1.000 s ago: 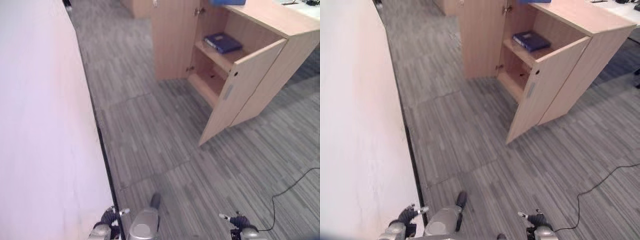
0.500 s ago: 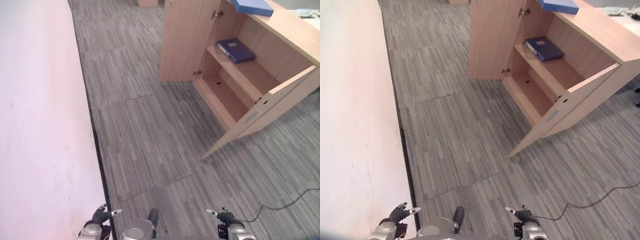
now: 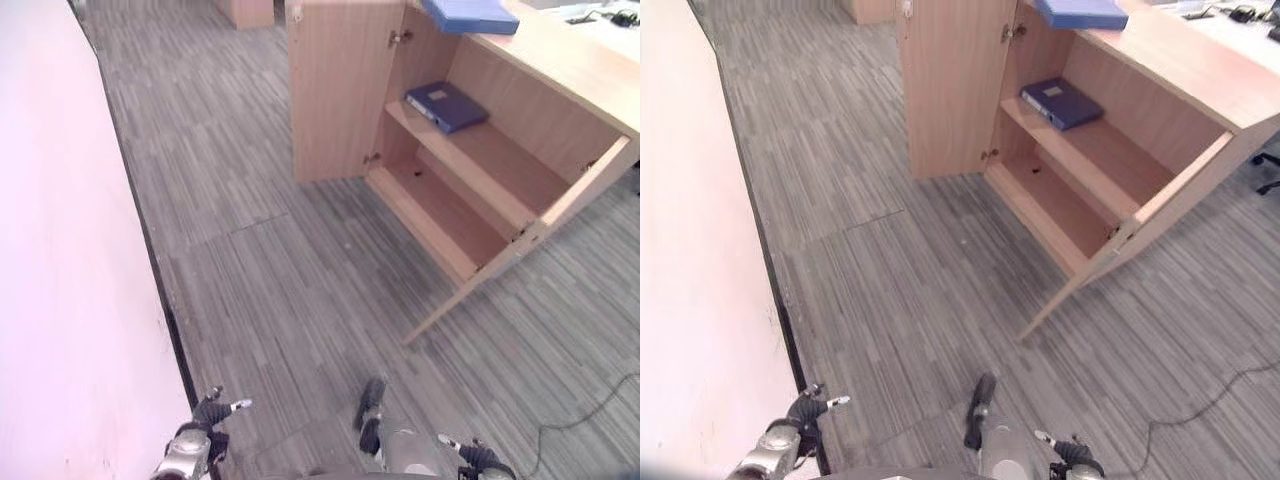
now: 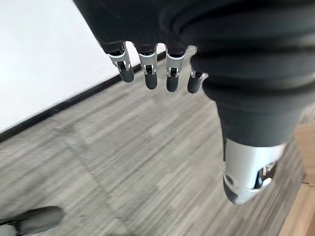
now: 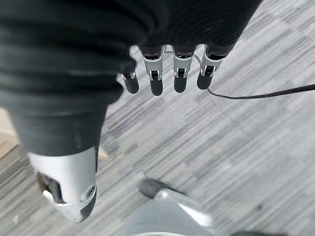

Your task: Put the empty folder in the office cabinet

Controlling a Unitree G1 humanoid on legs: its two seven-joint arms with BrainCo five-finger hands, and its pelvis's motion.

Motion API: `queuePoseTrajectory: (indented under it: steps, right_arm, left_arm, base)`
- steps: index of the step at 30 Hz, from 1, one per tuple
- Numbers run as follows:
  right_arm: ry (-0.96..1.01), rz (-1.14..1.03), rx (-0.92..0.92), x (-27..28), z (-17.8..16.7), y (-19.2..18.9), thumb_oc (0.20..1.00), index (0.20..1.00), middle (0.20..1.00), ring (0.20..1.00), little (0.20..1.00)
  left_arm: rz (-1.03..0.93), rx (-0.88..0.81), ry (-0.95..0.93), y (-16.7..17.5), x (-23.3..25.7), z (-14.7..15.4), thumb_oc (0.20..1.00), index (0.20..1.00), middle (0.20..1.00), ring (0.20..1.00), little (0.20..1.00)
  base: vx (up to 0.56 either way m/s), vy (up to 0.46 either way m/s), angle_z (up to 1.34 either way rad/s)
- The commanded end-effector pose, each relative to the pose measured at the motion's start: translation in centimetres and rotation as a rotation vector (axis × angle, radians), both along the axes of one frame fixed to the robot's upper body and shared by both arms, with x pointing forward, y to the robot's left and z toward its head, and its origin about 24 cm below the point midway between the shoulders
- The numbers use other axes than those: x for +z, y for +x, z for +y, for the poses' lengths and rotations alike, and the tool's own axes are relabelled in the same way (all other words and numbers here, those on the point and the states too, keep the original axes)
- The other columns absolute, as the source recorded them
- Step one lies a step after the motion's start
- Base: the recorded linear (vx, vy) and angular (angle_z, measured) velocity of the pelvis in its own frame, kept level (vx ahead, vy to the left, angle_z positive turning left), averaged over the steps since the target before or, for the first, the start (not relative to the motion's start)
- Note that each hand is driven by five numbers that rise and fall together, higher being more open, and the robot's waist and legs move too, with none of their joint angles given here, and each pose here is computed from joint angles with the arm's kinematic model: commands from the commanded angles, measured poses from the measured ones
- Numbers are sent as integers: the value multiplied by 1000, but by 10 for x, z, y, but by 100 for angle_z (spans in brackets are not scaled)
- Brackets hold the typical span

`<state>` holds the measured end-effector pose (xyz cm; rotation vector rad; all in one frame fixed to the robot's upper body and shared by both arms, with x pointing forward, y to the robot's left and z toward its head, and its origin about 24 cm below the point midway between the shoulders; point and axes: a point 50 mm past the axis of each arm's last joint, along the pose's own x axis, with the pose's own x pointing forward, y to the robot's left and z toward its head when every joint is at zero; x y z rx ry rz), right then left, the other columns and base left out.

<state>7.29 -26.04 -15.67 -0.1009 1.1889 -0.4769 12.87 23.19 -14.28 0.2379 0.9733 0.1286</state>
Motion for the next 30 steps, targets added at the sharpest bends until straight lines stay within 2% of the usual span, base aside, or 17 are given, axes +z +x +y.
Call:
queuePoseTrajectory:
  steps: [1,2,7,15,19,25,30]
  right_arm:
    - [-6,-90,-83,7,-8,18,1000,1000,1000,1000,1000]
    - [-5,-125,-115,9,-9,23,1000,1000,1000,1000,1000]
    - [25,-173,-264,9,-11,23,1000,1000,1000,1000,1000]
    - [-24,-171,-226,15,-24,27,1000,1000,1000,1000,1000]
    - [-35,-152,-213,15,-26,22,1000,1000,1000,1000,1000]
    - [-25,-150,-199,15,-27,26,1000,1000,1000,1000,1000]
    - [15,-88,-206,6,-17,8,1000,1000,1000,1000,1000]
  left_arm:
    - [-116,-20,20,29,16,10,1000,1000,1000,1000,1000]
    - [-144,-35,0,39,19,4,1000,1000,1000,1000,1000]
    - [-154,-62,-4,44,20,-7,1000,1000,1000,1000,1000]
    - [-156,-73,-17,44,17,-18,1000,1000,1000,1000,1000]
    - [-115,-50,-16,29,9,-15,1000,1000,1000,1000,1000]
    - [-85,11,-9,14,4,-7,1000,1000,1000,1000,1000]
    - [-60,-5,25,10,4,4,1000,1000,1000,1000,1000]
  base:
    - [205,-256,-64]
    - [76,-169,-74]
    - [182,-28,-63]
    - [353,191,-105]
    - [349,184,-112]
    - [202,390,-117]
    - [56,553,-61]
